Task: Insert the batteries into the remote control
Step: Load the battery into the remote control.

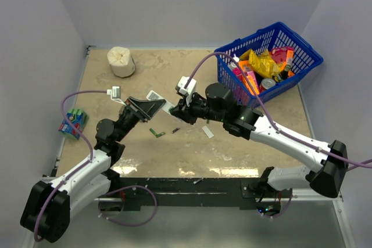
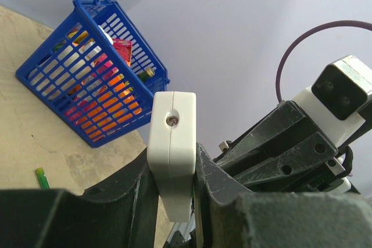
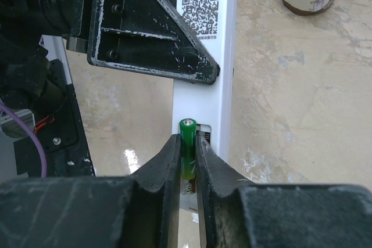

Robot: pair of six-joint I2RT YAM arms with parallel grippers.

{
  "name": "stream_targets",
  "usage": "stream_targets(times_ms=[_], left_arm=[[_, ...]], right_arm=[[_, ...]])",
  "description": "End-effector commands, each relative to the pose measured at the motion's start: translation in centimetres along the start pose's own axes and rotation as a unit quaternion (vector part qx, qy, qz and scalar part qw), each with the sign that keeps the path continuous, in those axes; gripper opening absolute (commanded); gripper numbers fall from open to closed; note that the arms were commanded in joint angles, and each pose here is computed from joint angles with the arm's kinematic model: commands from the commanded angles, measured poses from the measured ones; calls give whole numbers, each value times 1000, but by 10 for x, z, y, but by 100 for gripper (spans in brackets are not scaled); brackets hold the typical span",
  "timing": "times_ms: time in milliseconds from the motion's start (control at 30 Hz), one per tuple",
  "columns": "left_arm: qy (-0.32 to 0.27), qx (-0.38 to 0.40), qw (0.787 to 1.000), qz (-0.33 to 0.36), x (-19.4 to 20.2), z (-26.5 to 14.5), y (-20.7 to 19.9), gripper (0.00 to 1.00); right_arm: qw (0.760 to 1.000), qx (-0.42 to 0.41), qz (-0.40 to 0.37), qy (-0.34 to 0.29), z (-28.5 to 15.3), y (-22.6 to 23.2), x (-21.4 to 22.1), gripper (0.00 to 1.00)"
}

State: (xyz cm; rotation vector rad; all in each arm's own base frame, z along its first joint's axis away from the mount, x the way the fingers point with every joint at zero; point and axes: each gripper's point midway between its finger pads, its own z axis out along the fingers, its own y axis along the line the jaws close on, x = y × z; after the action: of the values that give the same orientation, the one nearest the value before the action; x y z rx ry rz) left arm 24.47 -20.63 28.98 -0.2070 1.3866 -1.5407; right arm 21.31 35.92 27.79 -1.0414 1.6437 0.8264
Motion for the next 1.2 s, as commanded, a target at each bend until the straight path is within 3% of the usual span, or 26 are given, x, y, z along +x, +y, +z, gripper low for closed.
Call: stream_targets(times_ms=[0,233,400,667,1167], left_arm=[[-47,59,997,18,-26,4,-39,0],[-43,60,997,24,-25,6,-39,0],[-38,56,997,34,-24,7,-39,0],[-48,57,997,25,-28,4,-41,0],[-51,91,994,-11,-31,1,-59,0]], right_arm=[[1000,4,-5,28,0,-1,7,18],[999,12,-3,40,0,-4,12,19],[999,17,-8,45,0,-6,12,11],[999,10,0,44,0,-3,16,10],[999,5,15,-36,-4,2,1,8]])
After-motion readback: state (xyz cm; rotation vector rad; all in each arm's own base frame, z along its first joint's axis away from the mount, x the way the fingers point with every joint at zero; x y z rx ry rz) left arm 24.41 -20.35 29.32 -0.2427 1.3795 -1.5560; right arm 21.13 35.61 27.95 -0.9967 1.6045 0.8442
